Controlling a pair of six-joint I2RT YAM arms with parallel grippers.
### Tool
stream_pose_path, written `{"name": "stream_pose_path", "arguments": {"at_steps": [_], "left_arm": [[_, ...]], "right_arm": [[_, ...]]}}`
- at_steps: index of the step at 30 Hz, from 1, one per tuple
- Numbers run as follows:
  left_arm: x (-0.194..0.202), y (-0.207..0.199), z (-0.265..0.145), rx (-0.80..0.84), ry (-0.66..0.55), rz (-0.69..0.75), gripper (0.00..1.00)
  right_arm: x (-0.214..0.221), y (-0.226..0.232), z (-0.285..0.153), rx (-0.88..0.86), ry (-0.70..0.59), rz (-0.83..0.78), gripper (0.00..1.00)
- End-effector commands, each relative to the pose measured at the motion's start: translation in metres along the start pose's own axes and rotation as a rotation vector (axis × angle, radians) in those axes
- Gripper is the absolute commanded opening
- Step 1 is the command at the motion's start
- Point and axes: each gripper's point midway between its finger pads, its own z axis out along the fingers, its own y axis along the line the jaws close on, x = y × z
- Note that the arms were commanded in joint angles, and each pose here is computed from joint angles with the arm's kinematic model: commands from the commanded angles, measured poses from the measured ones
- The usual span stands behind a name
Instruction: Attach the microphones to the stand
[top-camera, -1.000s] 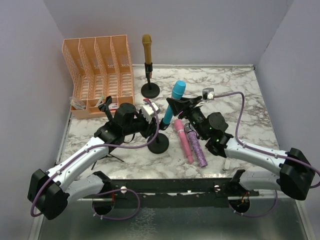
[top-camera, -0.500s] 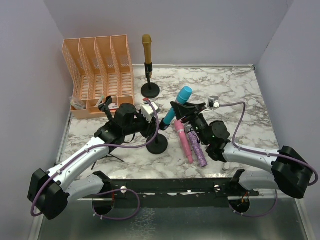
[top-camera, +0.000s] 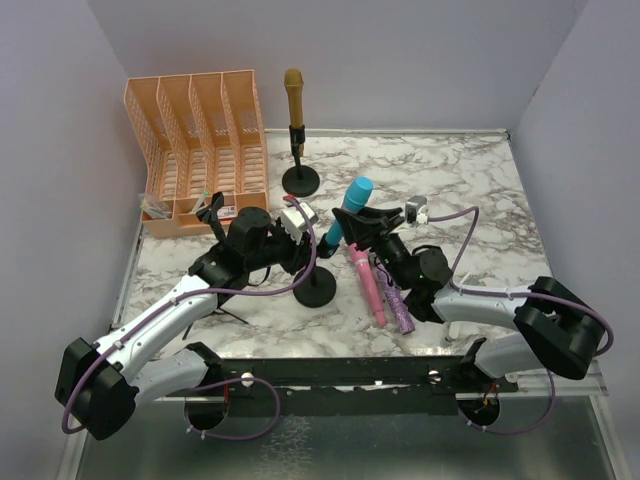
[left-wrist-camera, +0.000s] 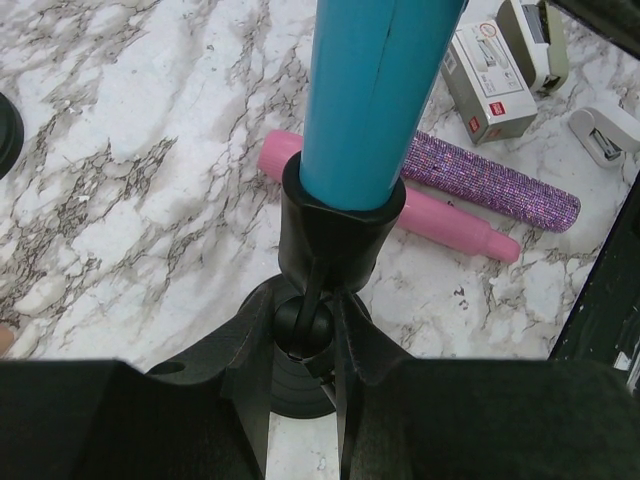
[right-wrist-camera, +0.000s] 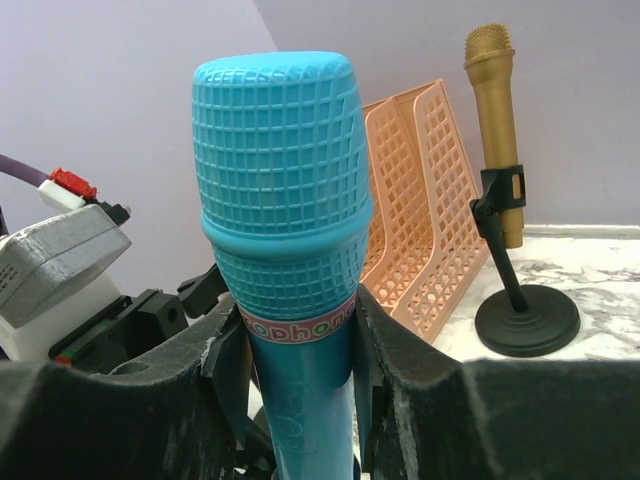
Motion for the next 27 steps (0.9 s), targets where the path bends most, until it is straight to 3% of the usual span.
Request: {"name": "stream_pose_path", "arguments": {"at_steps": [1,14,27], "left_arm": [[-0.039,0.01,0.002,-0.05,-0.155,0.02,0.0],[-0.036,0.007,0.002,-0.045,-0.158,-0.022,0.0],[-0.034,0.009,0.003,-0.053,-0.157,-0.037,0.0]], "right_arm": [[0.154,-0.019,-0.077,-0.049,0.574,-0.082,0.01],[0.167,-0.043,-0.089,-0.031,0.611,-0.257,0.01],[0.196,-0.06,-0.104,-0.008,0.707,-0.298,0.01]]}}
